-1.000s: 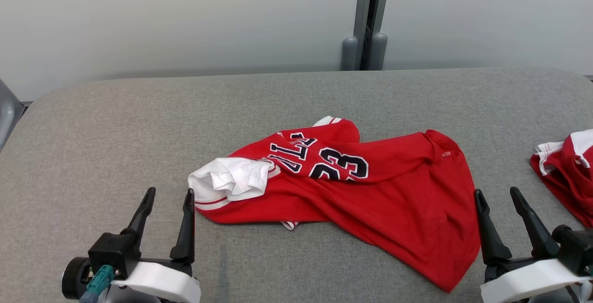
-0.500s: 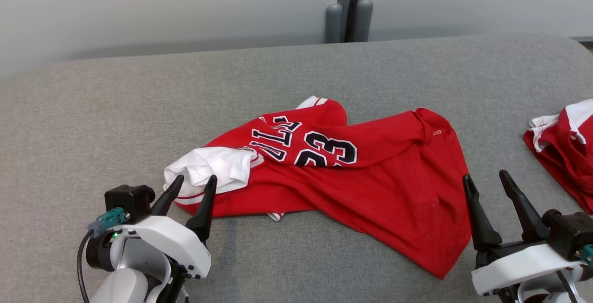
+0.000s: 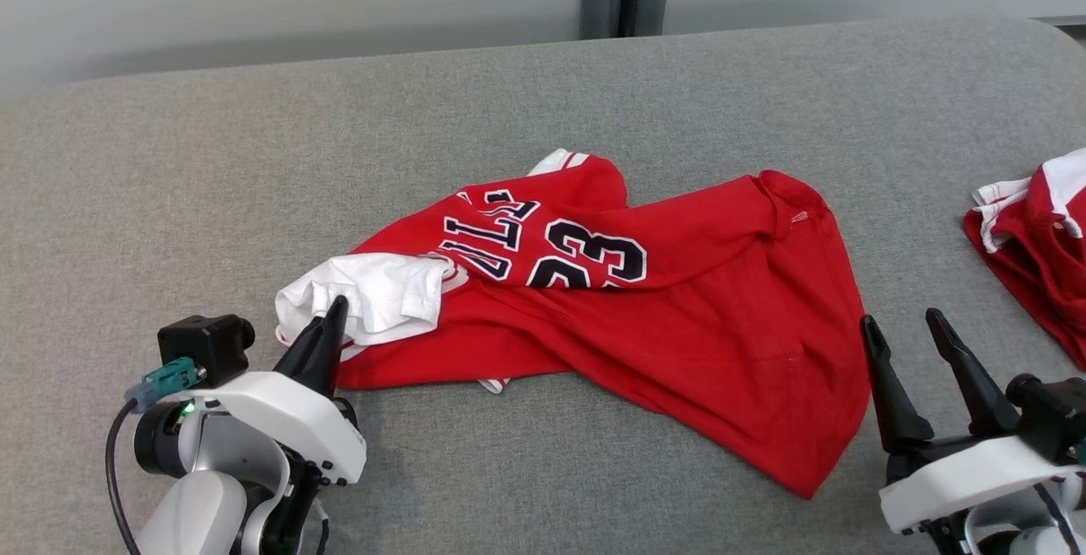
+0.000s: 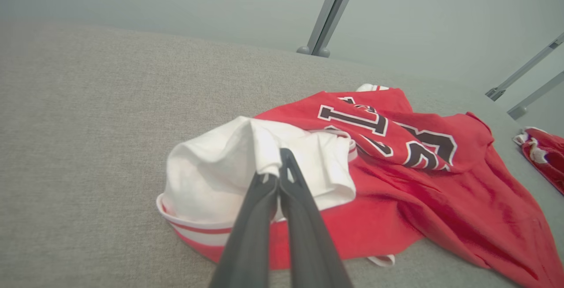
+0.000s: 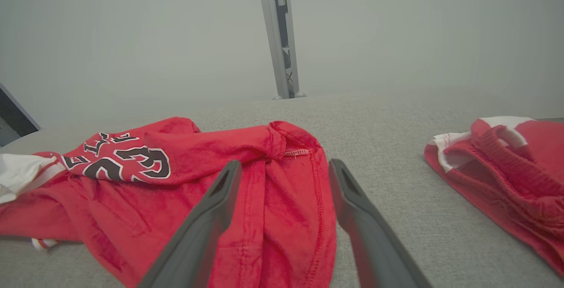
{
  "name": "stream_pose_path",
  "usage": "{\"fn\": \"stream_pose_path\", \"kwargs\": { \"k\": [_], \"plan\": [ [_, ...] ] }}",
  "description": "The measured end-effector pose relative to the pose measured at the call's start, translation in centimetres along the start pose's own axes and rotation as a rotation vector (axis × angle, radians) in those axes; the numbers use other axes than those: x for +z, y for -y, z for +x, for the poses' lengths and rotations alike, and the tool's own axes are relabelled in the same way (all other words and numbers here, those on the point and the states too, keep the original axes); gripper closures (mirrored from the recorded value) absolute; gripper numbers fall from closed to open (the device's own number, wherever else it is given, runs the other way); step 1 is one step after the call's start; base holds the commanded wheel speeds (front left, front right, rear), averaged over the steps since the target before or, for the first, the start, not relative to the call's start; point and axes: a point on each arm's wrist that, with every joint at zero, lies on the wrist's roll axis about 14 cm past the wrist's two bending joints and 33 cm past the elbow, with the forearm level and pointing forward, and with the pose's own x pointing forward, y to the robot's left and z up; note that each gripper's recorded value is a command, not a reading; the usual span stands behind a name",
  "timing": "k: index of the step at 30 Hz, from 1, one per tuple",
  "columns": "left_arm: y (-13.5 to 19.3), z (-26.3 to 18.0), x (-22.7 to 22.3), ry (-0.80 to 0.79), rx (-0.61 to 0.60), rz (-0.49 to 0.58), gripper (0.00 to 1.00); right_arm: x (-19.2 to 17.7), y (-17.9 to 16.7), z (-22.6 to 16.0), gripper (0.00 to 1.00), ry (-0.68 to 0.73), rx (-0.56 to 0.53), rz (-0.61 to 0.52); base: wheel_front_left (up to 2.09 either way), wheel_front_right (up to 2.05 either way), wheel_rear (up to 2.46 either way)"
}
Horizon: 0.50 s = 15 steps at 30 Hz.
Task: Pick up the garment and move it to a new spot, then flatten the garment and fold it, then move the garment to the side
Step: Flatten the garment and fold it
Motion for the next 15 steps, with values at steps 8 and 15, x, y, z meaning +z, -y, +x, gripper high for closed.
{"fn": "stream_pose_path", "kwargs": {
  "k": [8,15],
  "plan": [
    [-0.6,0.2,-0.1,0.0,0.011,0.009,1.0,-4.1,1.0,-0.5,0.0,-0.223,0.054,-0.023,0.0,0.0,0.0],
    [-1.2,1.0,-0.6,-0.005,0.023,0.0,1.0,-6.9,-1.1,1.1,0.0,-0.352,0.172,-0.003,0.0,0.0,0.0]
  ]
}}
